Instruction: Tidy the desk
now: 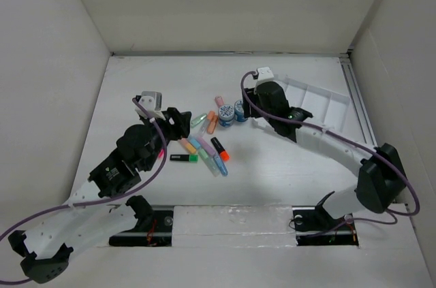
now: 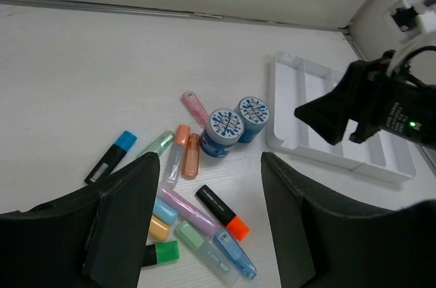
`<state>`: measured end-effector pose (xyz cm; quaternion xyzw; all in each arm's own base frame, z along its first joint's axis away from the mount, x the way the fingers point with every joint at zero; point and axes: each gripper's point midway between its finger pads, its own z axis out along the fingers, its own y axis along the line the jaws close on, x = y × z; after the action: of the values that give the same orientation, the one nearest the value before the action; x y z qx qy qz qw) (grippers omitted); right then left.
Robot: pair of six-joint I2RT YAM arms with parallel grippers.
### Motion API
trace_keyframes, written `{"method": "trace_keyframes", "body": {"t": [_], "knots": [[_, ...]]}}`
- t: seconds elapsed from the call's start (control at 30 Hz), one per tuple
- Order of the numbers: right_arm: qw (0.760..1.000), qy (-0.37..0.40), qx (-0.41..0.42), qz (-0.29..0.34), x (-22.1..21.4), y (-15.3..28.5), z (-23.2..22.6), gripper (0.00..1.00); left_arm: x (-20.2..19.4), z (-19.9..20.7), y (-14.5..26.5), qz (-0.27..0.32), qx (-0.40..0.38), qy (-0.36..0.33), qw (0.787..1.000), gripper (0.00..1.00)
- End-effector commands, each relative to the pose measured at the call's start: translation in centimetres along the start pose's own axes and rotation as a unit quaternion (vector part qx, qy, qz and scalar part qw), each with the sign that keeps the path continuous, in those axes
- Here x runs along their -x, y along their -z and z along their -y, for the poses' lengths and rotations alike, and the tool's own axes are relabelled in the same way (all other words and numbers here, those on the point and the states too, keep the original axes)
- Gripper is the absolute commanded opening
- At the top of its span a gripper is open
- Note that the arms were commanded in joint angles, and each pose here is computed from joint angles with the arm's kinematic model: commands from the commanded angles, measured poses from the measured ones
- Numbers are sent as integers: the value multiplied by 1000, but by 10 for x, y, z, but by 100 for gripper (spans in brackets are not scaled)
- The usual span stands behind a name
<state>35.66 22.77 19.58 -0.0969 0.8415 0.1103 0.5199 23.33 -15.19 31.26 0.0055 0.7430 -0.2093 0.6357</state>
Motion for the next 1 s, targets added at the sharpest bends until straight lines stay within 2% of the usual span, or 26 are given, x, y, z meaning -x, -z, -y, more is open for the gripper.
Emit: {"method": "trace_keyframes", "body": {"t": [0.0, 0.17, 0.33, 0.43, 0.8, 0.9, 0.97], "knots": [[1000, 24, -4, -8, 16, -19, -8, 65, 12, 3, 1, 24, -6, 16, 1000, 57], [996, 56, -49, -47, -4, -48, 1, 69, 17, 1, 5, 34, -7, 19, 999, 58], [993, 73, -40, -81, -24, -69, -6, 73, 19, 1, 8, 39, -12, 23, 999, 62], [992, 79, -37, -87, -28, -79, -10, 78, 18, 1, 8, 38, -13, 22, 999, 62], [993, 66, -37, -95, -35, -122, -1, 82, 17, 1, 9, 38, -15, 22, 999, 62], [993, 58, -28, -95, -35, -131, 1, 81, 18, 1, 10, 40, -15, 22, 999, 62], [994, 55, -24, -94, -38, -134, -1, 75, 18, 1, 9, 40, -15, 23, 999, 62]]}}
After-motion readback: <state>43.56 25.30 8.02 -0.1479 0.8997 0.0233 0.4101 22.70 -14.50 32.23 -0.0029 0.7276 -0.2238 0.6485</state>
